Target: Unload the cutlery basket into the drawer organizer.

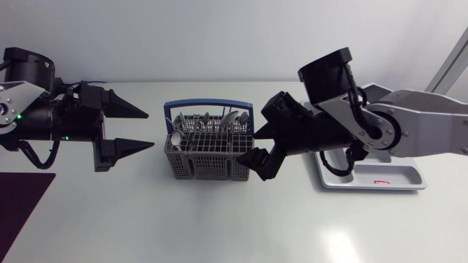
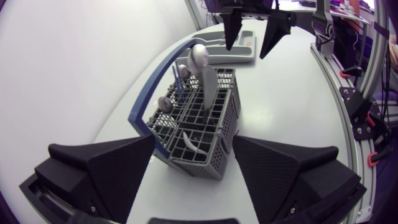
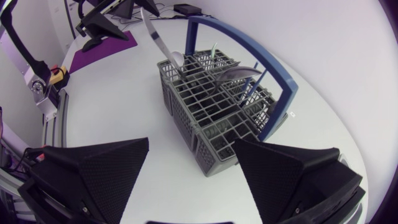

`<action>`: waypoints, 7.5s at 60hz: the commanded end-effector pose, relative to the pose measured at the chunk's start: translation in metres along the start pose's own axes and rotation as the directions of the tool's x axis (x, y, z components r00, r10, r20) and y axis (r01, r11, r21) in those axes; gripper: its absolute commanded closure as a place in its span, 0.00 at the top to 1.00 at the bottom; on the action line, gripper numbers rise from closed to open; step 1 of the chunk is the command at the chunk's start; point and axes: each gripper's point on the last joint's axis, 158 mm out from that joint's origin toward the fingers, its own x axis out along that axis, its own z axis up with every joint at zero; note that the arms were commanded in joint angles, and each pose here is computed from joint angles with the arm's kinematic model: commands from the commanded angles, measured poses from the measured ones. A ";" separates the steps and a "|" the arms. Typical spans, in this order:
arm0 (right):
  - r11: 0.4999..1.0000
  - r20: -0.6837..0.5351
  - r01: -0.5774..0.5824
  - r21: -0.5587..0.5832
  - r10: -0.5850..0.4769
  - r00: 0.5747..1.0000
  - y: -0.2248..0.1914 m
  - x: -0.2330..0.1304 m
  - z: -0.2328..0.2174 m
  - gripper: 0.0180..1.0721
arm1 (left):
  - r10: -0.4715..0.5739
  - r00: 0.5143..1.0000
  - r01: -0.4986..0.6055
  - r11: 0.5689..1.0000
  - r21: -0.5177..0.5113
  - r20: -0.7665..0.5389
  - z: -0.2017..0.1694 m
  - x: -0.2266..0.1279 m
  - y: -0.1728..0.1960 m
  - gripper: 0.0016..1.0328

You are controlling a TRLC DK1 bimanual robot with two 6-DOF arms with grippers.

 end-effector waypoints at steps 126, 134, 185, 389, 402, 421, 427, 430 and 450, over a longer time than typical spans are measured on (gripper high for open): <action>0.990 -0.174 -0.087 -0.109 0.067 0.982 0.028 0.069 -0.038 0.95 | -0.202 0.935 0.314 0.855 0.414 -0.293 0.032 0.052 -0.010 0.51; 0.990 -0.174 -0.087 -0.109 0.067 0.982 0.028 0.069 -0.038 0.95 | -0.207 0.934 0.318 0.853 0.415 -0.292 0.034 0.052 -0.012 0.38; 0.982 -0.098 -0.012 -0.188 -0.007 0.995 0.035 0.084 0.005 0.95 | -0.254 0.907 0.373 0.853 0.364 -0.335 0.042 0.051 -0.017 0.06; 0.933 -0.005 0.166 -0.320 -0.177 0.984 0.060 0.072 0.019 0.35 | -0.194 0.975 0.210 0.962 0.177 -0.103 0.028 0.054 0.003 0.03; 0.932 -0.006 0.165 -0.323 -0.177 0.984 0.060 0.072 0.017 0.35 | -0.190 0.977 0.205 0.962 0.180 -0.097 0.042 0.048 0.007 0.03; 0.931 -0.006 0.164 -0.327 -0.175 0.984 0.061 0.069 0.015 0.35 | -0.169 0.982 0.183 0.964 0.194 -0.086 0.064 0.033 0.012 0.03; 0.930 -0.001 0.165 -0.327 -0.175 0.985 0.062 0.067 0.016 0.35 | -0.166 0.983 0.179 0.964 0.197 -0.085 0.070 0.027 0.012 0.03; 0.930 0.002 0.165 -0.328 -0.174 0.985 0.063 0.066 0.017 0.35 | -0.163 0.983 0.177 0.964 0.198 -0.085 0.073 0.025 0.013 0.03; 0.928 0.023 0.174 -0.330 -0.177 0.984 0.062 0.059 0.023 0.35 | -0.137 0.988 0.150 0.967 0.207 -0.075 0.094 0.007 0.020 0.03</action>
